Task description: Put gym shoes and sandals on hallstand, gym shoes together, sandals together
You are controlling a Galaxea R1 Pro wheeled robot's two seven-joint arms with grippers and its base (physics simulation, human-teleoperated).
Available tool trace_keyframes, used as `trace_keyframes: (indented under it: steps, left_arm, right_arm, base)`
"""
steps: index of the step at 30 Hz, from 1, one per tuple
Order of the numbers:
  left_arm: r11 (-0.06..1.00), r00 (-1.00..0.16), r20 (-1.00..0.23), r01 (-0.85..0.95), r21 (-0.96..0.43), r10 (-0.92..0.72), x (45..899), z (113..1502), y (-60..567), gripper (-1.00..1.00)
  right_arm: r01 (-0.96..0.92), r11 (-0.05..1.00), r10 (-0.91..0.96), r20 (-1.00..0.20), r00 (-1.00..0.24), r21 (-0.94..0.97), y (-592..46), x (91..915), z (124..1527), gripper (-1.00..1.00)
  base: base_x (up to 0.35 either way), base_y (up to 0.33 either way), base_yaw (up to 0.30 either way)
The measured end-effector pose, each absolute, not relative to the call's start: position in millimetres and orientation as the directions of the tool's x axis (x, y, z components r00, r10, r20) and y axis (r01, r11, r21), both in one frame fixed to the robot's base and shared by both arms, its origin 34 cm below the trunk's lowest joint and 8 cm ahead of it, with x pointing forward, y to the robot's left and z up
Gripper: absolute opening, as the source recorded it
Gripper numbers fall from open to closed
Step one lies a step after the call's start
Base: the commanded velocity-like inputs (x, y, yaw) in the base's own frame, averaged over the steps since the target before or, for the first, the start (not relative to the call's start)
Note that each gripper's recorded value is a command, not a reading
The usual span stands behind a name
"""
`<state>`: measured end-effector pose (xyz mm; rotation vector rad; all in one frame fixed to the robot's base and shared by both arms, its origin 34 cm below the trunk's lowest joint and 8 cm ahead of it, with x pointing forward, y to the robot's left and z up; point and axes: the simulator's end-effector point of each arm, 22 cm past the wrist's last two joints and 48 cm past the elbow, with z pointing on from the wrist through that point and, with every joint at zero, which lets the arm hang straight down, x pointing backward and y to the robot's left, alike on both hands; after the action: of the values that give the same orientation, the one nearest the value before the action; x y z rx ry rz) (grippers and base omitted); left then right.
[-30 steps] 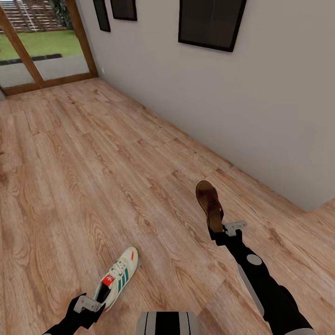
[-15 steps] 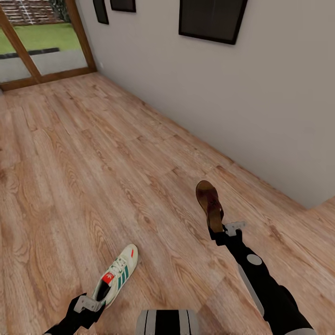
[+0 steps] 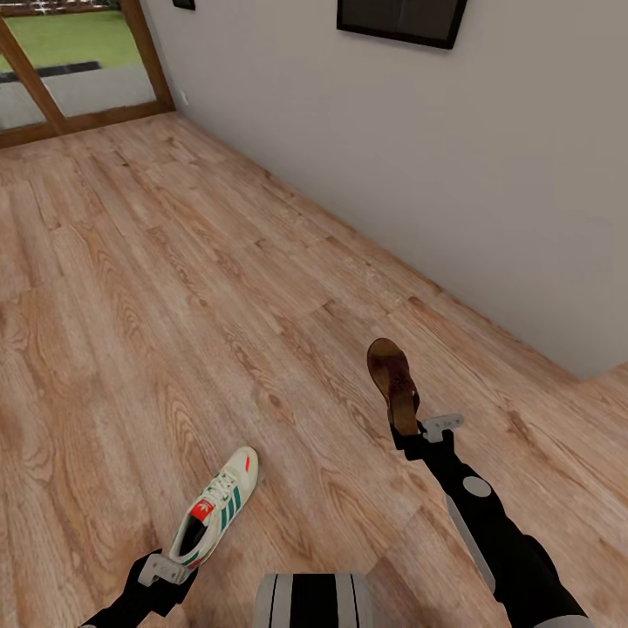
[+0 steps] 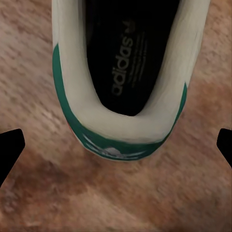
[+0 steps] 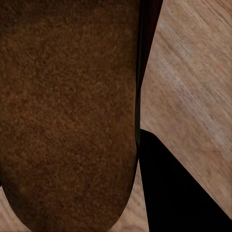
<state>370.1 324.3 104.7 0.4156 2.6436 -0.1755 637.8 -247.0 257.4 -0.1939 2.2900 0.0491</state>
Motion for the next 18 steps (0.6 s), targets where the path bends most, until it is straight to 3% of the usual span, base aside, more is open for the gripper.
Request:
trace_keyframes:
  steps: [18]
  left_arm:
    - [0.947,-0.858,-0.443,0.317,-0.059,0.259,363.4,99.7,324.1,1.00]
  right_arm:
    - [-0.156,0.987,-0.124,-0.736,-0.666,-0.025,-246.9,633.4,247.7,-1.00]
  base:
    - [0.000,0.000,0.000]
